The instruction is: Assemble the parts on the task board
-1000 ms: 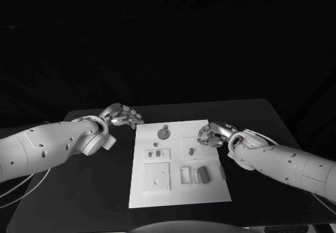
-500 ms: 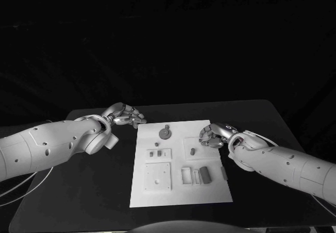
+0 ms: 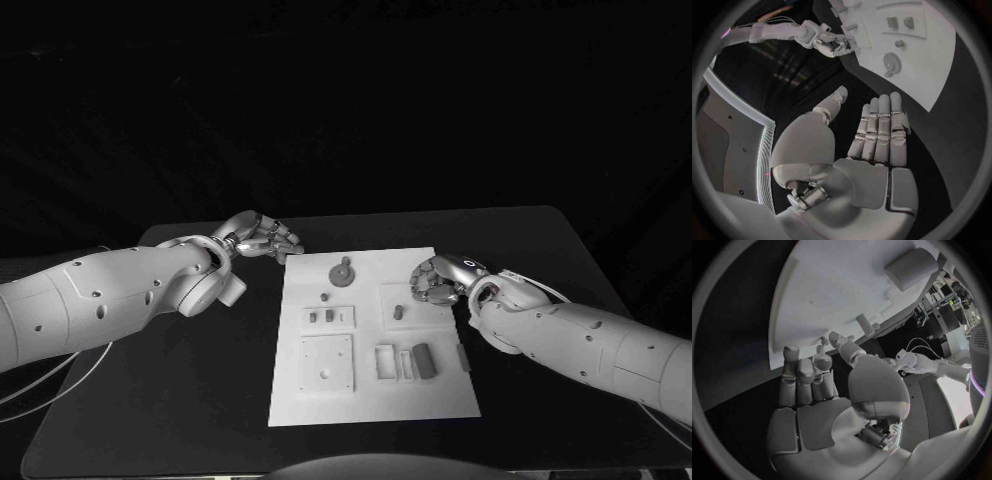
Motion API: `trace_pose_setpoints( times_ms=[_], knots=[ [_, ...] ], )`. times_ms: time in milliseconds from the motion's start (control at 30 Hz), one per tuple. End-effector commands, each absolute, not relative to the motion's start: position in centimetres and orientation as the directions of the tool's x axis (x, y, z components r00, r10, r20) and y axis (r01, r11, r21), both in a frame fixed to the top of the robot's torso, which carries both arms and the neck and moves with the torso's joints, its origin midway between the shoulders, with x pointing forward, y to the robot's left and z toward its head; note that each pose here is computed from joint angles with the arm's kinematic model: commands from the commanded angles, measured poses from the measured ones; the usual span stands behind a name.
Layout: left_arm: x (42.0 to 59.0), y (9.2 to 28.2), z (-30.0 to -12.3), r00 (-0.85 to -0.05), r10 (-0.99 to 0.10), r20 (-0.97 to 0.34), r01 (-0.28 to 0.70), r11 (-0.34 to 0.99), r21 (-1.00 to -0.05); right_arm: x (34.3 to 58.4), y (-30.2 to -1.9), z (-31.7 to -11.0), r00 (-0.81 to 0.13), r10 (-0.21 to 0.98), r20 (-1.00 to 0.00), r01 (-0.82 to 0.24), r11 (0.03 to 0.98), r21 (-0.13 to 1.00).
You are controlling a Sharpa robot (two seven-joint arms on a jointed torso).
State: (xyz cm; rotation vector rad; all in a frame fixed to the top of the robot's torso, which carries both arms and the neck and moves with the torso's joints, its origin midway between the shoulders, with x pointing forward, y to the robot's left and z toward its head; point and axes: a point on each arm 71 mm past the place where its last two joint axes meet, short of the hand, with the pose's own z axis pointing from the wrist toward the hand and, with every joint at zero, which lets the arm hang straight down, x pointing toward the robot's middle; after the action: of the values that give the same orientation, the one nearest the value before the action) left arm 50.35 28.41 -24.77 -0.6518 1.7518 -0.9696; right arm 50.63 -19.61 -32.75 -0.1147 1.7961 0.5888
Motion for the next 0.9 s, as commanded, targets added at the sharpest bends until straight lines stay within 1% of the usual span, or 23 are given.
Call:
trace_pose_setpoints(
  times_ms=[33,467,900],
  knots=[
    [50.35,28.12,-24.69,-0.375,-0.787,-0.490,0.015,0.523,-0.852,50.58,-19.46,-32.94,-0.326,0.201,-0.924,-0.377,0.869,0.322],
    [50.34,28.28,-24.68,-0.373,-0.788,-0.491,0.013,0.524,-0.851,50.50,-19.44,-33.58,-0.355,0.180,-0.917,-0.365,0.876,0.313],
    [50.33,28.25,-24.68,-0.374,-0.787,-0.490,0.012,0.524,-0.851,50.59,-19.26,-33.72,-0.355,0.173,-0.919,-0.364,0.880,0.306]
  ],
)
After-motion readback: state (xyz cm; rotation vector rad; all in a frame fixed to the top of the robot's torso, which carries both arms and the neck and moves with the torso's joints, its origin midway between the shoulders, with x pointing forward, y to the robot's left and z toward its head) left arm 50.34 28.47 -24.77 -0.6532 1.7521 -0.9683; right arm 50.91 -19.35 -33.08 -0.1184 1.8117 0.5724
